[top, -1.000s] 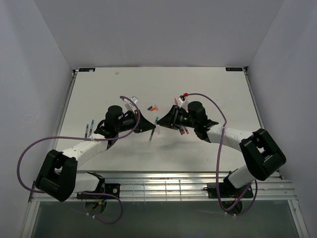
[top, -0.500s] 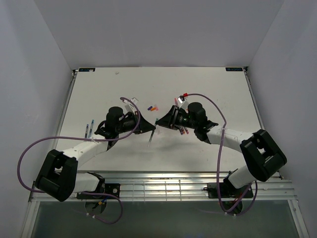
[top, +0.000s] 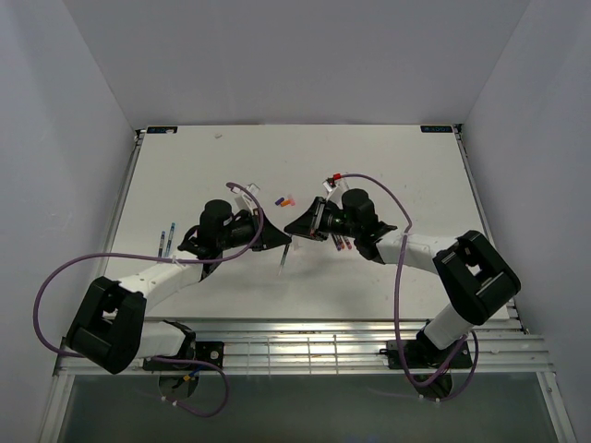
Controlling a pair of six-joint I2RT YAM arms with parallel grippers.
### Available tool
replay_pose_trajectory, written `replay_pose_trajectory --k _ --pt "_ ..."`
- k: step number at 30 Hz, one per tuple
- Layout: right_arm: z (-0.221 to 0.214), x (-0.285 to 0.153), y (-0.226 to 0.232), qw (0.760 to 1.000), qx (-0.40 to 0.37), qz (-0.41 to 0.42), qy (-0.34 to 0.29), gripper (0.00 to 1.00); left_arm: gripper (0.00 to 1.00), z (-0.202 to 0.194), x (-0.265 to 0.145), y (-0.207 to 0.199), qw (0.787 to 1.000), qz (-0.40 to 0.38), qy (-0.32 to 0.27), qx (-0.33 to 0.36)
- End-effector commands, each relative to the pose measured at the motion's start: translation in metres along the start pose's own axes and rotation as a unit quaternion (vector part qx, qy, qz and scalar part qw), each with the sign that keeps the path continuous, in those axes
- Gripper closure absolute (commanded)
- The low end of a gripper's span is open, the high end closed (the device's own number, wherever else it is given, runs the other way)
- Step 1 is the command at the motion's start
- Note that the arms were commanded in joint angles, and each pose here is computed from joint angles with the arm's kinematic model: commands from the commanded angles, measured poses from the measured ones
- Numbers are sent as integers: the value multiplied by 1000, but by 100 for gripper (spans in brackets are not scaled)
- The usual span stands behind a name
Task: Open the pen caps
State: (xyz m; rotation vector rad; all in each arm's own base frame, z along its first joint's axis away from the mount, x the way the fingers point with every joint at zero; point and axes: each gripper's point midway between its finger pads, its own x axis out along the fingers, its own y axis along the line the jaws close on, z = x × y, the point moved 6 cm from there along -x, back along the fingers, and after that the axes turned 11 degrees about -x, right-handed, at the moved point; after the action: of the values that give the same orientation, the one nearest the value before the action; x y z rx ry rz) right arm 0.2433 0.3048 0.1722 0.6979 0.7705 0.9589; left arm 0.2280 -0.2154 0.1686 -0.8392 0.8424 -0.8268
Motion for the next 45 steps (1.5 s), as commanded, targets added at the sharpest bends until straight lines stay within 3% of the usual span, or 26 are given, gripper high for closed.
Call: replay_pose_trajectory --k 1,3,6,24,45 --pt "8 4 13 999 -14 28 -14 92 81 2 -1 -12 999 -27 -1 22" --pt "7 0 11 1000 -12 22 -18 92 61 2 -3 -12 999 -28 -4 28" --pt "9 -4 16 999 -12 24 -23 92 52 -5 -5 -6 999 -24 1 34" --pt "23 -7 21 999 -16 10 -39 92 58 -50 -30 16 999 -17 28 -1" --pt "28 -8 26 999 -19 17 -45 92 57 -64 -31 23 998 -16 53 -16"
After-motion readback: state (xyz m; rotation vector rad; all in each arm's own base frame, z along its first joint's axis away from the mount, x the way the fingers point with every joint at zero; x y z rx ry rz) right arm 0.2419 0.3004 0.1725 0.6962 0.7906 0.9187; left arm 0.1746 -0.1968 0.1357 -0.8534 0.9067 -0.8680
